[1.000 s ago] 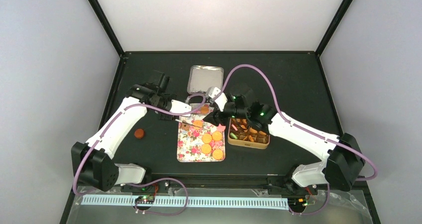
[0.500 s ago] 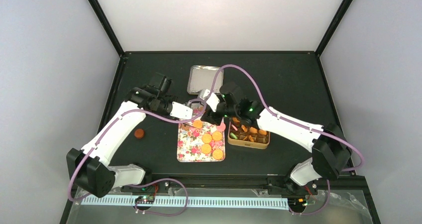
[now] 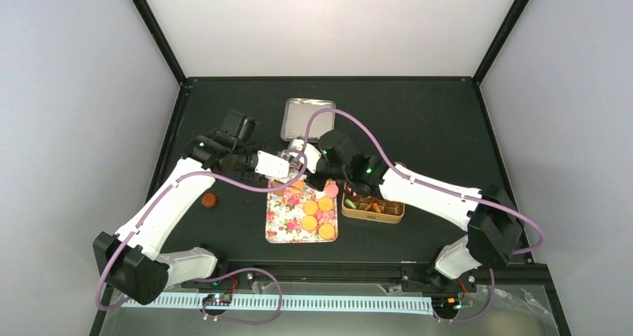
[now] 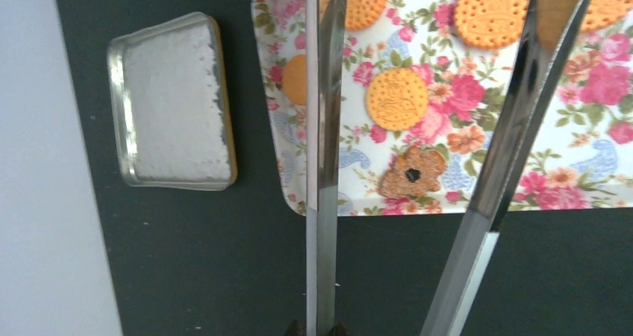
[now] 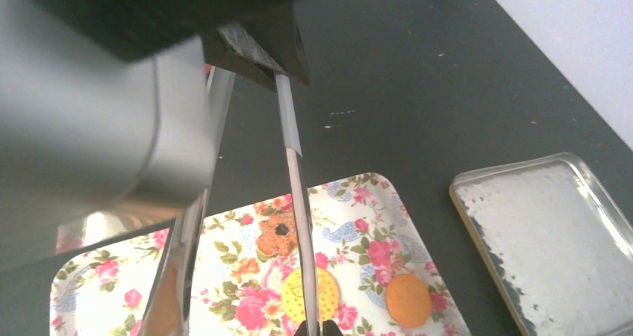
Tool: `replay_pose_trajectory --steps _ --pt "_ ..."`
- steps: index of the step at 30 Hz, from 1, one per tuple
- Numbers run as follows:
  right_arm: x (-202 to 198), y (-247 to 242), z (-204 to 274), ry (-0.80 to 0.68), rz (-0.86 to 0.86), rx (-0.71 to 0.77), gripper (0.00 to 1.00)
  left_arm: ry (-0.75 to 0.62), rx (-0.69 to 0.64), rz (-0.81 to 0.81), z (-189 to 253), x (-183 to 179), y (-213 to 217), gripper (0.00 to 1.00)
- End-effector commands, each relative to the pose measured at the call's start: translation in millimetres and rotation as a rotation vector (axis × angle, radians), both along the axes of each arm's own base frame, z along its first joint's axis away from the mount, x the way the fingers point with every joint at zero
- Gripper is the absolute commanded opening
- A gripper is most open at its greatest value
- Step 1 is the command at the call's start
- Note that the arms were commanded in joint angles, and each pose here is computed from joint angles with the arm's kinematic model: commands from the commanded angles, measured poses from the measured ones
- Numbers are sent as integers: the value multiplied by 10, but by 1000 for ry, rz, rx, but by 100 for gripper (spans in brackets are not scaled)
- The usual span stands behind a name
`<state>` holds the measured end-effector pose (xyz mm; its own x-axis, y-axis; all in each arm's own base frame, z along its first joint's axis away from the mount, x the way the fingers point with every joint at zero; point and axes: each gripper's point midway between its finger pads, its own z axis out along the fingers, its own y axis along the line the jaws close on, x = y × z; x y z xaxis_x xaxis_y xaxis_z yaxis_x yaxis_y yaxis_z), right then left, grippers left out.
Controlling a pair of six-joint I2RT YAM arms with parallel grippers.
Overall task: Pack the cookies
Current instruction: Pass from the left arm to the right
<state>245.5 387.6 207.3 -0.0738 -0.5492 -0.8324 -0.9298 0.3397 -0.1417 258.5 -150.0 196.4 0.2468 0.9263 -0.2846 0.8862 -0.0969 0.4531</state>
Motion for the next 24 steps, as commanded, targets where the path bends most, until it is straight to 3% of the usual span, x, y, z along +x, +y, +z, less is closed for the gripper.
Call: replay_pose_trajectory --steps 1,4,8,10,17,24 --pt "390 -242 221 -101 -227 41 1 -97 -55 -33 214 -18 -99 5" --pt "391 -282 231 -91 -254 61 1 -130 -67 -23 235 34 -112 10" --pt "337 -264 136 -8 -274 102 1 -178 -119 39 292 164 -147 47" --pt "354 -301 72 18 -316 126 1 -189 -179 105 402 231 -174 73" --pt "511 -547 42 -2 -527 214 1 -158 -409 366 747 368 -176 82" --pt "577 -740 480 -35 -658 452 1 144 -766 606 1092 403 -171 89"
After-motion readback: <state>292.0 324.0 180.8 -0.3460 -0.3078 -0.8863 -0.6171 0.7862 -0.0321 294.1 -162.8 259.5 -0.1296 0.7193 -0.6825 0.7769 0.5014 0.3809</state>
